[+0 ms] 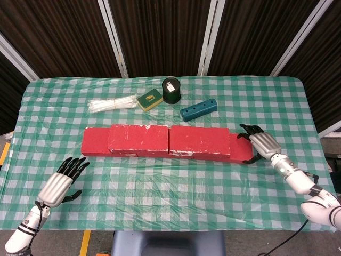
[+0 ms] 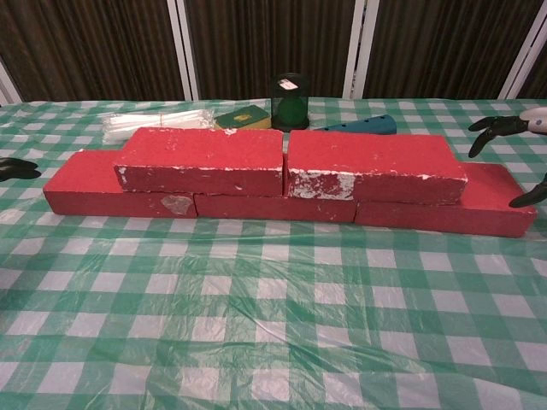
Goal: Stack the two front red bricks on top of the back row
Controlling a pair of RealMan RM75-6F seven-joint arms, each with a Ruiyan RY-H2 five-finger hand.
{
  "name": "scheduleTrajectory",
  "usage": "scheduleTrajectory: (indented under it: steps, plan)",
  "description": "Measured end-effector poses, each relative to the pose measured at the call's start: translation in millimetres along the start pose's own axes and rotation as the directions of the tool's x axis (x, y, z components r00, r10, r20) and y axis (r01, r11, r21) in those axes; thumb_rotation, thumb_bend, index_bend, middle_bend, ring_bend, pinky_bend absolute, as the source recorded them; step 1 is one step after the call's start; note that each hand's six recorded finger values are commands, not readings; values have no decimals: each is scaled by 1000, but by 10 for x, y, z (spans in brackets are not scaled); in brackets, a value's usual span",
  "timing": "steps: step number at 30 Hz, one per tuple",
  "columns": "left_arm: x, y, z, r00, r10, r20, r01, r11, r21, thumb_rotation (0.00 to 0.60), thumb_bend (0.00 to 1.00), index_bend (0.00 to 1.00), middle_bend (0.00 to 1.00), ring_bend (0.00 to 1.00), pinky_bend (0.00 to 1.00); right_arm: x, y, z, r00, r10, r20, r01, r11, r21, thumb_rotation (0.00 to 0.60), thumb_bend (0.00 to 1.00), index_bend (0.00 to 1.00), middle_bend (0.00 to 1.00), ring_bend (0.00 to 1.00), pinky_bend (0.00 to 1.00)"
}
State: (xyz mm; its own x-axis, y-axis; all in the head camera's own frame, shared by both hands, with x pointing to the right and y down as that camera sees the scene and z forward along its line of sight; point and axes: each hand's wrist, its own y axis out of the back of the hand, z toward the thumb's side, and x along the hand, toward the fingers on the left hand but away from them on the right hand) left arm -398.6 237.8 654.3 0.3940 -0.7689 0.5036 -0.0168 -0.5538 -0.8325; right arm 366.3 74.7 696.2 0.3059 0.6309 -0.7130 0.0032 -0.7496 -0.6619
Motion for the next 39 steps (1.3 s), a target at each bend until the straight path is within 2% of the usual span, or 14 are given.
scheduleTrajectory:
  steps: [8, 20, 23, 26, 32, 35, 36, 39]
  plan:
    - [-7, 0, 1, 1000, -2, 5, 2, 1000, -2, 600, 274, 0, 0, 0, 0, -70, -43, 183, 999, 18, -31, -19, 999, -33, 600, 103, 254, 0, 0, 0]
    - [-26, 34, 2, 1000, 8, 9, -8, 1000, -5, 600, 273, 0, 0, 0, 0, -75, -100, 252, 999, 42, -33, -43, 999, -33, 600, 102, 264, 0, 0, 0]
    - [-36, 43, 7, 1000, 12, 10, -12, 1000, -4, 600, 273, 0, 0, 0, 0, -20, -76, 222, 999, 31, -29, -32, 999, -41, 600, 103, 179, 0, 0, 0]
    - [-51, 77, 3, 1000, 27, 6, -27, 1000, -1, 600, 274, 0, 0, 0, 0, 78, -27, 198, 999, -11, -32, 10, 999, -52, 600, 102, 19, 0, 0, 0]
    - [-80, 153, -25, 998, 61, -14, -61, 998, 7, 600, 301, 0, 0, 0, 0, 432, 50, 190, 987, -148, -54, 146, 988, -51, 600, 103, 0, 0, 0, 0]
    - [-133, 261, -80, 994, 103, -44, -102, 994, 29, 600, 317, 0, 0, 0, 0, 795, -33, 180, 971, -231, -52, 231, 973, -12, 600, 102, 0, 0, 0, 0]
    - [-150, 291, -80, 993, 110, -51, -108, 994, 32, 600, 322, 0, 0, 0, 0, 1003, -87, 153, 963, -267, -35, 268, 963, 12, 600, 102, 0, 0, 0, 0]
    - [-182, 314, -44, 994, 92, -59, -91, 996, 4, 600, 323, 0, 0, 0, 0, 1499, -192, 177, 940, -340, 10, 338, 937, 85, 600, 102, 0, 0, 0, 0]
